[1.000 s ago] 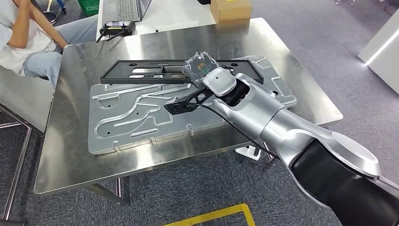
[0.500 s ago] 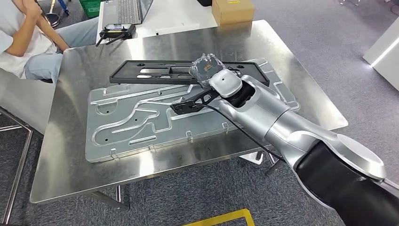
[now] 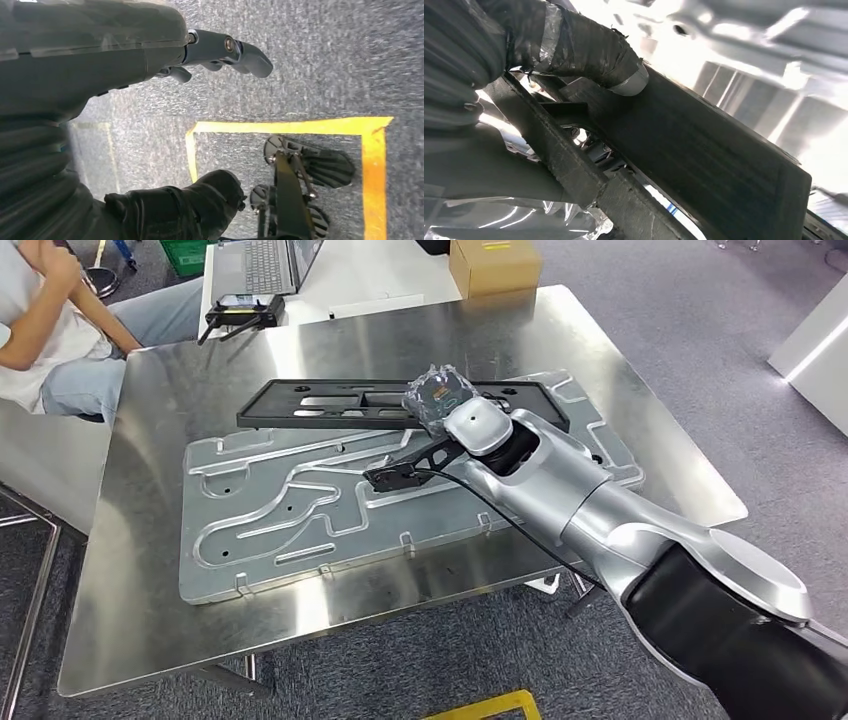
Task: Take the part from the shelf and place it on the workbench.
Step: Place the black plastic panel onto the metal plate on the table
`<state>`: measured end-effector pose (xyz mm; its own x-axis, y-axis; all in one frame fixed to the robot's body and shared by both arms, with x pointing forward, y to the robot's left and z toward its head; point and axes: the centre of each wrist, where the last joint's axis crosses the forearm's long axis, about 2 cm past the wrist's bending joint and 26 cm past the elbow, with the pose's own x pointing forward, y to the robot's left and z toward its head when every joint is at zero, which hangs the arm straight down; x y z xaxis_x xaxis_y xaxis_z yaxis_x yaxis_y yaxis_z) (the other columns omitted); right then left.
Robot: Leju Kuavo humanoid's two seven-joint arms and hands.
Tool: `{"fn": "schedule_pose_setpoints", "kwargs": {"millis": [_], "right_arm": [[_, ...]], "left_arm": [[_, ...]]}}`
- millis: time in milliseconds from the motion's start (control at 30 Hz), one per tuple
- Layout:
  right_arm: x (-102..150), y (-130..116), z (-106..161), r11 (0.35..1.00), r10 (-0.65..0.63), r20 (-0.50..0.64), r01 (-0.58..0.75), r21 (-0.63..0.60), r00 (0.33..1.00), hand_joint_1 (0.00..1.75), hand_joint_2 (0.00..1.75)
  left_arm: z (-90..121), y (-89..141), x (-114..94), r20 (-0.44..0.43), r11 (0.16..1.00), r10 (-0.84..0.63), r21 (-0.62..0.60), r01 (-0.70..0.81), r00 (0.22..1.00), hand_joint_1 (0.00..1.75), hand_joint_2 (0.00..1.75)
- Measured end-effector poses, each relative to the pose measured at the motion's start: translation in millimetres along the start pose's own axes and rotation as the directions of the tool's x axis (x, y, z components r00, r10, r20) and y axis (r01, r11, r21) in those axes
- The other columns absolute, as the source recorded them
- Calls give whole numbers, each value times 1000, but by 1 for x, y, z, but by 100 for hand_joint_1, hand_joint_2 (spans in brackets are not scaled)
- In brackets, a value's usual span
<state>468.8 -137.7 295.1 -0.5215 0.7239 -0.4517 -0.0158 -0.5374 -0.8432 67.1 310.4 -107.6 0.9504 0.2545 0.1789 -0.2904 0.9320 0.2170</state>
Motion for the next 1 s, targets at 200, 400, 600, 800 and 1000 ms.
{"fn": "schedule_pose_setpoints", "kwargs": {"millis": [200,400,600,800,1000], "right_arm": [[6,12,0,1000,-13,11,13,6,1000,175,175],[15,27,-1,1000,-26,36,25,19,999,175,175],[21,38,-1,999,-37,45,36,30,998,175,175],[29,51,-1,997,-52,60,49,51,997,175,175],[30,55,-1,998,-56,63,53,46,996,175,175]], "left_arm": [[0,0,0,3,1000,-3,-1,3,1000,0,175],[0,0,0,3,1000,-5,2,5,1000,0,175],[0,-1,0,3,1000,-5,0,5,1000,0,175],[0,0,-2,0,1000,-5,-1,5,1000,0,175],[0,0,0,-5,1000,3,1,-3,1000,0,175]]}}
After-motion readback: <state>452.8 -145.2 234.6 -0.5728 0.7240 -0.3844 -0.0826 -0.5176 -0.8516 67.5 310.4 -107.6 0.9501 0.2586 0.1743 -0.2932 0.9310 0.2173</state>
